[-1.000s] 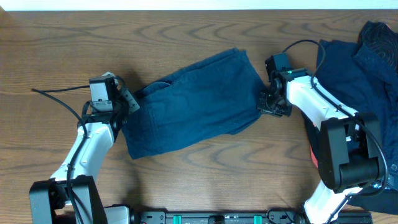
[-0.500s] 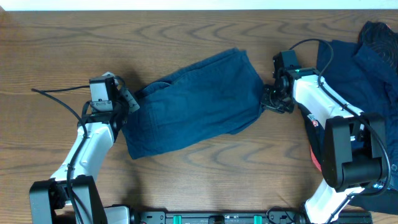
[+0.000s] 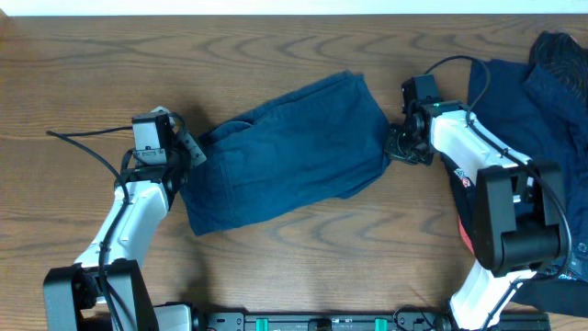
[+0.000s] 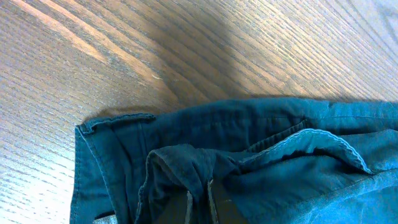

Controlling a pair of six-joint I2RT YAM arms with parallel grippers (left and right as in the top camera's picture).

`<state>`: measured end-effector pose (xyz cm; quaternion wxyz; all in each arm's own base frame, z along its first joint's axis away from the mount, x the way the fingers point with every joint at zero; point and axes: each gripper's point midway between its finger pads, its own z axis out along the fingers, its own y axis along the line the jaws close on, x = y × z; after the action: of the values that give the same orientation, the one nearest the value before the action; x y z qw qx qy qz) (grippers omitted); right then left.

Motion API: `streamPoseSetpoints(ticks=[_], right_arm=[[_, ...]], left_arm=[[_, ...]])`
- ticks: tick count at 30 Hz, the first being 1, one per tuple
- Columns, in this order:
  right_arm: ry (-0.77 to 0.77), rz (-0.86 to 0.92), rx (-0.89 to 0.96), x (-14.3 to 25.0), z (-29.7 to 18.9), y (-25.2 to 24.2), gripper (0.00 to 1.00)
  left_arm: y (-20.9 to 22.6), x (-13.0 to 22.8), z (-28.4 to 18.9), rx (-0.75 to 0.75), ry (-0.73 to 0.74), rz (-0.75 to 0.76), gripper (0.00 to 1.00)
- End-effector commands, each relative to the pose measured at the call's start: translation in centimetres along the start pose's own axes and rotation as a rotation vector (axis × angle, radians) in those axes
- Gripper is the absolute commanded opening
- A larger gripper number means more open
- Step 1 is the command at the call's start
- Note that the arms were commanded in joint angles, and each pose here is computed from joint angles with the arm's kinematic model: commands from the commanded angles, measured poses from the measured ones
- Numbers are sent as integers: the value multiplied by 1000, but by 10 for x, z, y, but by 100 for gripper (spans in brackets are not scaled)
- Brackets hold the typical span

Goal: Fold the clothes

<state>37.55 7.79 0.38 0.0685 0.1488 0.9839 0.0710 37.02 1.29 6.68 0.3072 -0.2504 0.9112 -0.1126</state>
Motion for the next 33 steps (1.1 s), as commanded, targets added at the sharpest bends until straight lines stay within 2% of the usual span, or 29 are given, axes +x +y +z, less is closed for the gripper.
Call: streamPoseSetpoints(ticks=[1, 6, 11, 16, 27, 30, 31, 33], right_arm=[[21, 5, 26, 4, 11, -5, 1], [15, 8, 47, 3, 11, -10, 1], [39, 37, 94, 8, 10, -23, 1], [69, 79, 147, 14, 8, -40, 1], [107, 127, 178, 21, 5, -55, 1], [109, 127, 173, 21, 5, -54, 1], [112, 127, 167, 22, 5, -53, 2], [115, 128, 164, 22, 5, -53, 9]], left_arm=[[4, 1, 0, -16, 1, -10, 6], [6, 1, 0, -23, 2, -10, 6], [22, -8, -2, -114, -49, -16, 6], [44, -11, -6, -206, -77, -124, 6], [53, -13, -7, -223, -80, -168, 6], [46, -9, -5, -184, -58, -168, 17], [43, -9, -5, -165, -51, -168, 27], [35, -7, -4, -125, -34, -168, 33]])
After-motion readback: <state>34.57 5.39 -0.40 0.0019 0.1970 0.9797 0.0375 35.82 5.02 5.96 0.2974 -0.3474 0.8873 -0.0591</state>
